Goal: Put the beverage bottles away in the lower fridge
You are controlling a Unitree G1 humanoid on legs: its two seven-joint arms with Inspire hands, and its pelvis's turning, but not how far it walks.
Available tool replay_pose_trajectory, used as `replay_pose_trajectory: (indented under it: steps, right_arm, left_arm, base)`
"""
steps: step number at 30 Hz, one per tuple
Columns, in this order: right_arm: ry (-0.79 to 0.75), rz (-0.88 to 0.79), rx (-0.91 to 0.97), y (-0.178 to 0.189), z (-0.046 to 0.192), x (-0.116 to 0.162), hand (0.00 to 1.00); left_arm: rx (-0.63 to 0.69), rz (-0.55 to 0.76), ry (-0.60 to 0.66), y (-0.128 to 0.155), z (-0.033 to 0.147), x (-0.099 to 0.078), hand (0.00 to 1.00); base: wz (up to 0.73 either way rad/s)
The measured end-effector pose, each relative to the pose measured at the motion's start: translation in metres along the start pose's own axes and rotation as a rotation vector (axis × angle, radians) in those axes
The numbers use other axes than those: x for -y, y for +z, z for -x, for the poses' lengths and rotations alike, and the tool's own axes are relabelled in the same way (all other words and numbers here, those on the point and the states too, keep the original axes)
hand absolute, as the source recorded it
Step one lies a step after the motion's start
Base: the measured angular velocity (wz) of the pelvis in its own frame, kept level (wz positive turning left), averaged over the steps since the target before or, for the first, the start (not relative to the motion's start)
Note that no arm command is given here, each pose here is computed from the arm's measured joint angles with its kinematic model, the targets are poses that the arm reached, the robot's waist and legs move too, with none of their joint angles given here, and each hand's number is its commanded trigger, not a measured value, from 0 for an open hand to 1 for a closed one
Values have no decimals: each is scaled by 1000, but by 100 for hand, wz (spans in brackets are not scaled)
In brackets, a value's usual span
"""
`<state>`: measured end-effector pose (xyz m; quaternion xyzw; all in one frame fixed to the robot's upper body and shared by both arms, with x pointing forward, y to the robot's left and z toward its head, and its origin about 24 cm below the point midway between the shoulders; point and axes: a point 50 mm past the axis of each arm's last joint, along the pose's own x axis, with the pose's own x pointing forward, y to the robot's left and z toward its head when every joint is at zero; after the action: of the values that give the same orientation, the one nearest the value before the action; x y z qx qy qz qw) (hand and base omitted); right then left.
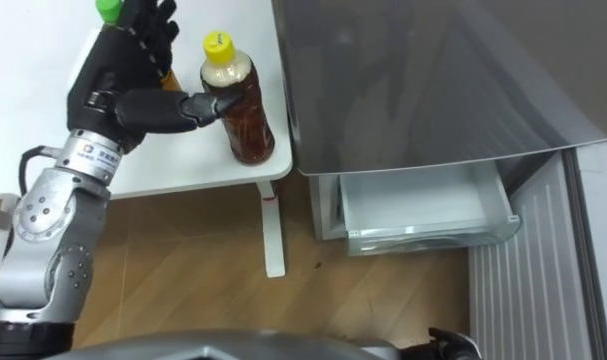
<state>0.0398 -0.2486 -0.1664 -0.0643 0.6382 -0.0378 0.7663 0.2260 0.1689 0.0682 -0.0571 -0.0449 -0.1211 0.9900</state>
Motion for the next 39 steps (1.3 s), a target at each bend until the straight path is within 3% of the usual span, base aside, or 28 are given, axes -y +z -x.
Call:
replay_pose_trajectory:
  steps: [28, 39]
  right_arm:
    - [-7, 34, 31, 6, 0, 3, 0]
    - [-11, 223, -36, -3, 1, 4, 0]
  left_arm:
    - [-94, 18, -16, -21, 1, 1, 0]
    - [-104, 18, -4, -24, -2, -2, 0]
  base:
    - [0]
    - [-3]
